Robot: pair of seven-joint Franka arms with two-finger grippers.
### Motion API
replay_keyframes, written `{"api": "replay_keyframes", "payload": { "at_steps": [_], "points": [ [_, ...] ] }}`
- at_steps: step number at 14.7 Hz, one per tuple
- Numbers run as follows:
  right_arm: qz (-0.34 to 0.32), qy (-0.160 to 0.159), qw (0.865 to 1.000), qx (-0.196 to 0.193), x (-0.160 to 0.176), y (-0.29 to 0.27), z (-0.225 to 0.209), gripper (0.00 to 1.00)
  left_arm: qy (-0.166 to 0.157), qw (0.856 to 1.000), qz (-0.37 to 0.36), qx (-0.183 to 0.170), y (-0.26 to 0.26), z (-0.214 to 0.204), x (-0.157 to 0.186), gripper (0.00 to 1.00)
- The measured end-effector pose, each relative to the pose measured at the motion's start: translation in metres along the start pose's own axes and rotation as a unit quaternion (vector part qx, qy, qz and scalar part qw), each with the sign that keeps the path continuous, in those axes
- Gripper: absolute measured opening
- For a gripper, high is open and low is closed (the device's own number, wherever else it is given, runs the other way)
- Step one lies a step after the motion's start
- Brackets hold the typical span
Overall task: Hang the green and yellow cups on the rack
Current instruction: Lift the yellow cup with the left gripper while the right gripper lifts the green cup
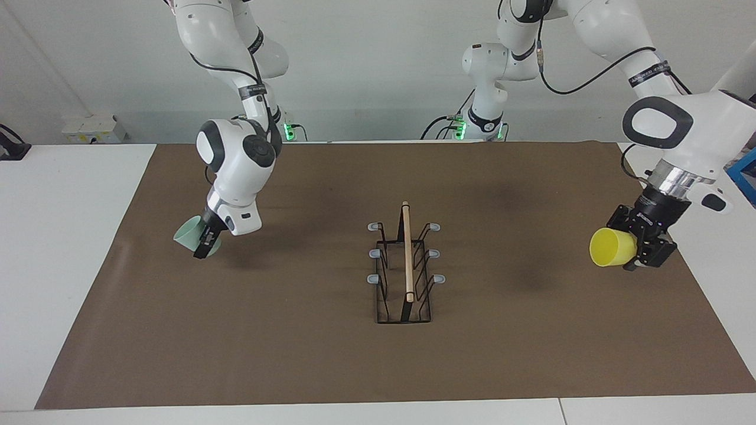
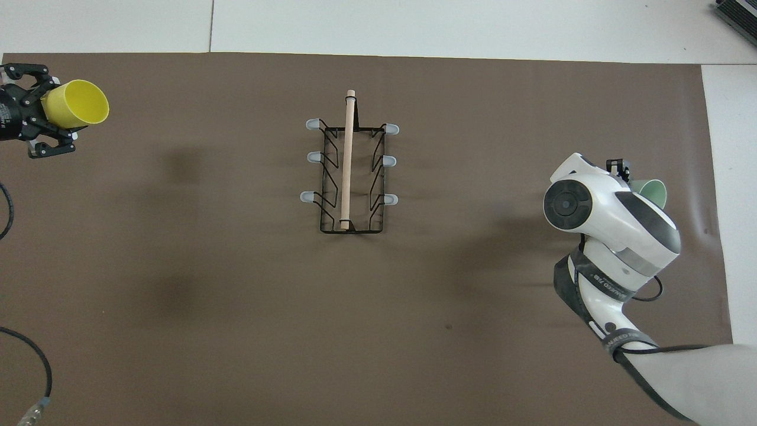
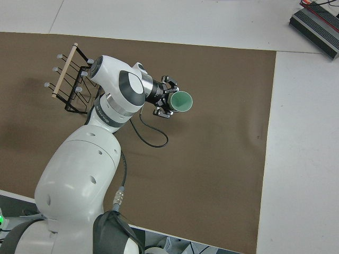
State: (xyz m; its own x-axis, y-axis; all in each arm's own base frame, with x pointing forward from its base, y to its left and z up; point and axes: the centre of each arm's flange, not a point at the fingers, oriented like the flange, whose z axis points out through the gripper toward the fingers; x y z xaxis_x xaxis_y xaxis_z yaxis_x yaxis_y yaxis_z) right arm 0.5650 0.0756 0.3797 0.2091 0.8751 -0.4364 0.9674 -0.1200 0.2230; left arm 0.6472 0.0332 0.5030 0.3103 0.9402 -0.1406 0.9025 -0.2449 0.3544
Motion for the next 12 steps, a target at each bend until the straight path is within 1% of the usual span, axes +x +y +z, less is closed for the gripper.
{"api": "replay_keyframes", "payload": {
  "at_steps": [2,3,4,5,6,7,9,10,11,12],
  "points": [
    [0.035,0.04,0.998,0.02,-0.003,-0.001,-0.014,0.68,0.016,0.997,0.065,0.028,0.008,-0.002,-0.043,0.63],
    [0.049,0.063,0.996,0.035,-0.005,-0.002,-0.018,0.68,0.022,0.995,0.093,0.033,0.012,-0.002,-0.064,0.63],
    [0.061,0.09,0.993,0.053,-0.008,-0.002,-0.021,0.68,0.027,0.992,0.116,0.038,0.015,-0.002,-0.082,0.63],
    [0.076,0.127,0.986,0.073,-0.01,-0.001,-0.025,0.68,0.034,0.989,0.14,0.043,0.017,0.0,-0.098,0.63],
    [0.094,0.172,0.976,0.091,-0.016,0.001,-0.032,0.68,0.043,0.984,0.166,0.051,0.019,0.002,-0.116,0.63],
    [0.107,0.205,0.968,0.098,-0.022,0.003,-0.04,0.68,0.052,0.978,0.192,0.06,0.018,0.007,-0.133,0.63],
    [0.126,0.254,0.954,0.099,-0.034,0.006,-0.062,0.68,0.071,0.963,0.246,0.08,0.014,0.018,-0.169,0.63],
    [0.137,0.282,0.944,0.1,-0.04,0.006,-0.074,0.68,0.079,0.956,0.27,0.088,0.011,0.023,-0.185,0.63],
    [0.146,0.315,0.932,0.103,-0.044,0.006,-0.086,0.68,0.088,0.948,0.291,0.095,0.008,0.027,-0.198,0.63],
    [0.154,0.355,0.916,0.106,-0.05,0.006,-0.096,0.68,0.099,0.94,0.312,0.098,0.006,0.03,-0.209,0.63]
  ]
}}
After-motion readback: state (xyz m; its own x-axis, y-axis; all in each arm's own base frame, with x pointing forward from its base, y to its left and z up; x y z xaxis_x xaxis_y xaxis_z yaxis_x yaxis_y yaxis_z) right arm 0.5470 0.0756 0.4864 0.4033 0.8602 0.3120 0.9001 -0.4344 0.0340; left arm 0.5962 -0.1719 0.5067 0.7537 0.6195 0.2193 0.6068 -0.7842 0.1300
